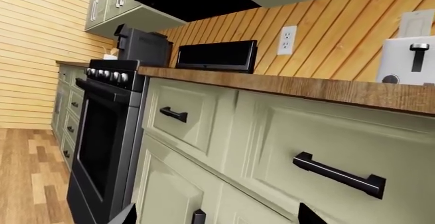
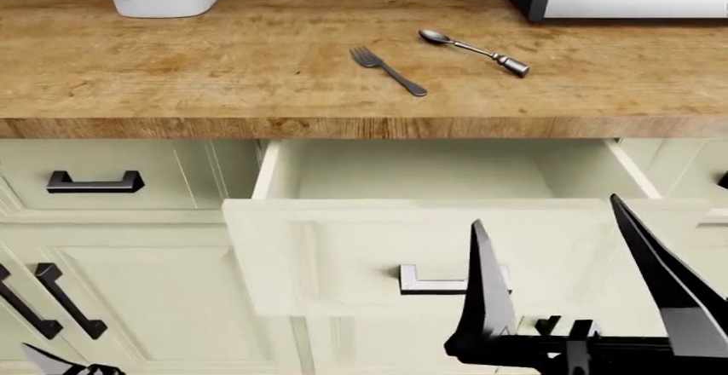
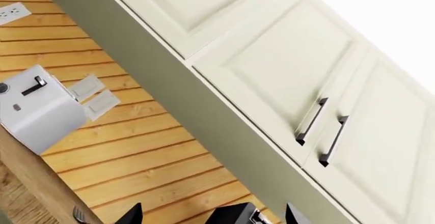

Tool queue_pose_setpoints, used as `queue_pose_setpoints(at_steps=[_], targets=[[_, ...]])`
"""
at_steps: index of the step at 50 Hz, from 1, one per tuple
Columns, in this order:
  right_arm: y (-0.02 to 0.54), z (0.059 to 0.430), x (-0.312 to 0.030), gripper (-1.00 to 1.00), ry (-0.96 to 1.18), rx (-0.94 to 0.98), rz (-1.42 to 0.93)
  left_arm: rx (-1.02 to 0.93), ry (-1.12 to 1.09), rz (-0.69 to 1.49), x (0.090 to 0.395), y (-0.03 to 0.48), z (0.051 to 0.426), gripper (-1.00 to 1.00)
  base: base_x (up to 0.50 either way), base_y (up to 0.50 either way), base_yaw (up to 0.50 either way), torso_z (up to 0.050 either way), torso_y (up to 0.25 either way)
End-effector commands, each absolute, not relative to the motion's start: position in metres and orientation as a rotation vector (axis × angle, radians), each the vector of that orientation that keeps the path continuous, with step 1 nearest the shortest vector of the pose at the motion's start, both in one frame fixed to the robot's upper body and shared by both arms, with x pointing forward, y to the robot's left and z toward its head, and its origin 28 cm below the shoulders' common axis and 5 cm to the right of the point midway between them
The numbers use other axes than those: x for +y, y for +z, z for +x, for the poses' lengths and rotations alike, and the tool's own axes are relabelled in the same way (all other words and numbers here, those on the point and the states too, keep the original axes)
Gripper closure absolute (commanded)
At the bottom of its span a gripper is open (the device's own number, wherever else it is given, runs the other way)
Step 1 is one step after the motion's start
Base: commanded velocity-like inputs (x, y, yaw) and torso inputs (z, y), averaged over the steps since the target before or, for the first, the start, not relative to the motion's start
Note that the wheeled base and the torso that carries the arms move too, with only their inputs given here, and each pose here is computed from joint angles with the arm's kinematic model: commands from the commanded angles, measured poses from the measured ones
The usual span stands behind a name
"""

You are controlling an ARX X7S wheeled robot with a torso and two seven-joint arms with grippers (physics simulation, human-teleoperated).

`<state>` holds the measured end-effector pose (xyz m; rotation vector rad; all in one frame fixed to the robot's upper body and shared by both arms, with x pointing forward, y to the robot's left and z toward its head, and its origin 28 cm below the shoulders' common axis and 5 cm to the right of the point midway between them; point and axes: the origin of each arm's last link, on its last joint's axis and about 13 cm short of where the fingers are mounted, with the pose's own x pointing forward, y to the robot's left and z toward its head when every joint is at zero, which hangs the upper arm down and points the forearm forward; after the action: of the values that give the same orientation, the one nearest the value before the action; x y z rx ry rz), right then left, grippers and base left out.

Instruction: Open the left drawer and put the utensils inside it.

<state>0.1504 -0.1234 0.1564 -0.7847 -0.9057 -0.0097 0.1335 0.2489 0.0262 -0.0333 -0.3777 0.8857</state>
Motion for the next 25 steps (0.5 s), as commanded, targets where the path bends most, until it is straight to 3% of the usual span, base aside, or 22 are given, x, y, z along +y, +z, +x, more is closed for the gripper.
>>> queue_pose_setpoints(at_steps=[1, 25], targets=[[0.1577, 0.1498, -0.1234, -1.00, -0.017, -0.916, -0.767, -0.396, 0.858, -0.020, 0.2484, 0.0279, 0.1342, -1.00, 0.00, 0.00, 0.00, 0.050, 0.000], [0.1570, 0.1487, -0.1237, -1.00, -0.027, -0.919, -0.756, -0.384, 0.853, -0.023, 0.2486, 0.0272, 0.1349, -1.00, 0.00, 0.00, 0.00, 0.050, 0.000]])
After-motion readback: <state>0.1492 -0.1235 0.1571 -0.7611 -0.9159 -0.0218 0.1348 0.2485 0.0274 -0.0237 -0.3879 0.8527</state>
